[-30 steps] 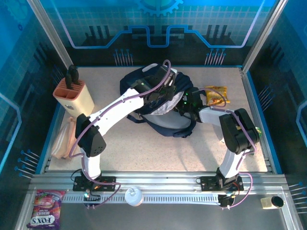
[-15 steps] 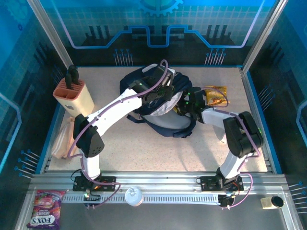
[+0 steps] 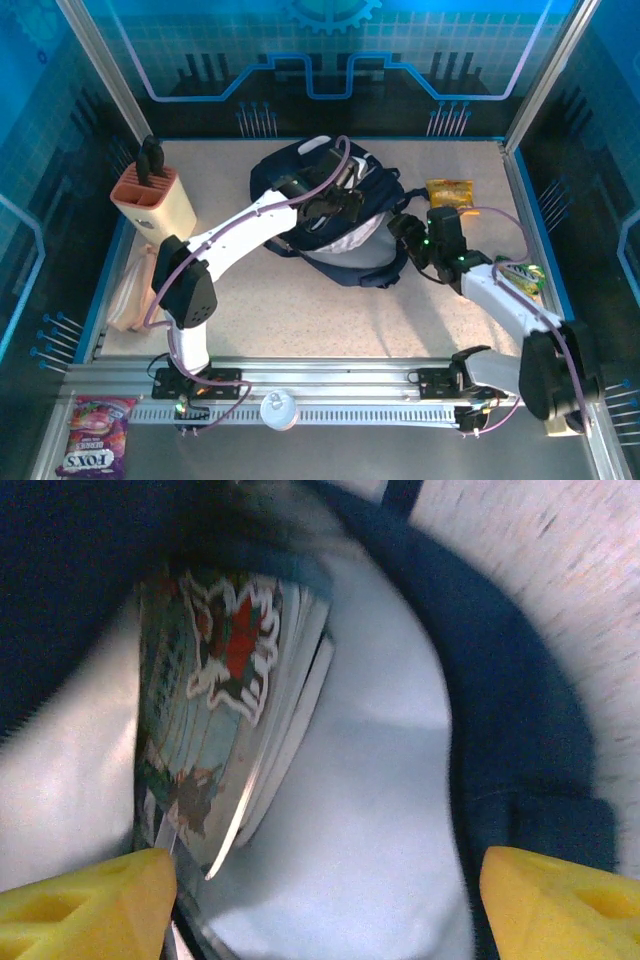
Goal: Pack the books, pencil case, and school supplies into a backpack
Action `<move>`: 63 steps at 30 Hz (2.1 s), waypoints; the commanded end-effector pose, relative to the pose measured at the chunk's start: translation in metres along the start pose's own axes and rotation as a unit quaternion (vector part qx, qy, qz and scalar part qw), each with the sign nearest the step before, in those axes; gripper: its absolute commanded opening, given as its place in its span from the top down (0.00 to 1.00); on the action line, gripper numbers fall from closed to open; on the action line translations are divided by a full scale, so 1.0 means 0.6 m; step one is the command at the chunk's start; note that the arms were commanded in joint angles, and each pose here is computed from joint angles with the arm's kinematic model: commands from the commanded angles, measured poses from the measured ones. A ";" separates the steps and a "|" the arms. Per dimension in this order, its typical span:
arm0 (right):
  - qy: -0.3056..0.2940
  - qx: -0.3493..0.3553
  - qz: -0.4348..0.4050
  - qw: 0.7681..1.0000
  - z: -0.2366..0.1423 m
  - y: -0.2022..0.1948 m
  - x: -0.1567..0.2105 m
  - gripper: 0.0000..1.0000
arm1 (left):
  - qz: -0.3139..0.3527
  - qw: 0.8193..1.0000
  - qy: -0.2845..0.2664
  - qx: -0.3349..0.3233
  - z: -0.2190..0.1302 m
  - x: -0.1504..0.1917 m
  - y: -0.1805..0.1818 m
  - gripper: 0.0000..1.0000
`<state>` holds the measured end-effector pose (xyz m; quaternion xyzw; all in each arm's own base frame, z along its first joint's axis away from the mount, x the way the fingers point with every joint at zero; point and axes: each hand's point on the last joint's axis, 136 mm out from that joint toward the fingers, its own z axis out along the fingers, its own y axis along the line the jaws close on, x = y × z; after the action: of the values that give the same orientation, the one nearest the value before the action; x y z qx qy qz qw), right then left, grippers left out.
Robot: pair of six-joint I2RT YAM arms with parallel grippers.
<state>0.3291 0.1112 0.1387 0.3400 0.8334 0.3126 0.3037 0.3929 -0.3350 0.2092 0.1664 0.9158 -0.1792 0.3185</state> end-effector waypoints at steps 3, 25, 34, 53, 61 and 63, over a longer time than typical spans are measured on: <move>-0.082 0.089 -0.053 0.991 -0.060 -0.038 -0.054 0.18 | -0.043 0.997 -0.003 0.066 -0.030 0.000 -0.023 0.52; -0.024 0.046 -0.117 0.992 -0.031 0.030 -0.030 0.17 | -0.486 0.873 -0.037 0.025 -0.037 0.177 0.326 0.38; 0.000 0.043 -0.116 0.992 -0.019 0.028 -0.009 0.18 | -0.505 0.863 -0.023 0.010 0.001 0.198 0.353 0.41; 0.105 0.046 -0.102 0.988 0.053 -0.023 0.068 0.33 | -0.518 0.854 -0.019 0.044 0.042 0.185 0.352 0.75; 0.142 0.054 -0.134 0.979 0.132 -0.019 0.071 0.45 | -0.506 0.861 -0.035 0.043 -0.005 0.172 0.341 1.00; 0.132 0.050 -0.149 0.979 0.155 -0.010 0.053 0.45 | -0.503 0.862 -0.036 0.042 -0.017 0.172 0.336 1.00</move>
<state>0.3484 0.1526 0.0617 0.2184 0.9232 0.2546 0.1874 0.4024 -0.1370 0.0851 -0.3214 0.8547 -0.3564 0.1979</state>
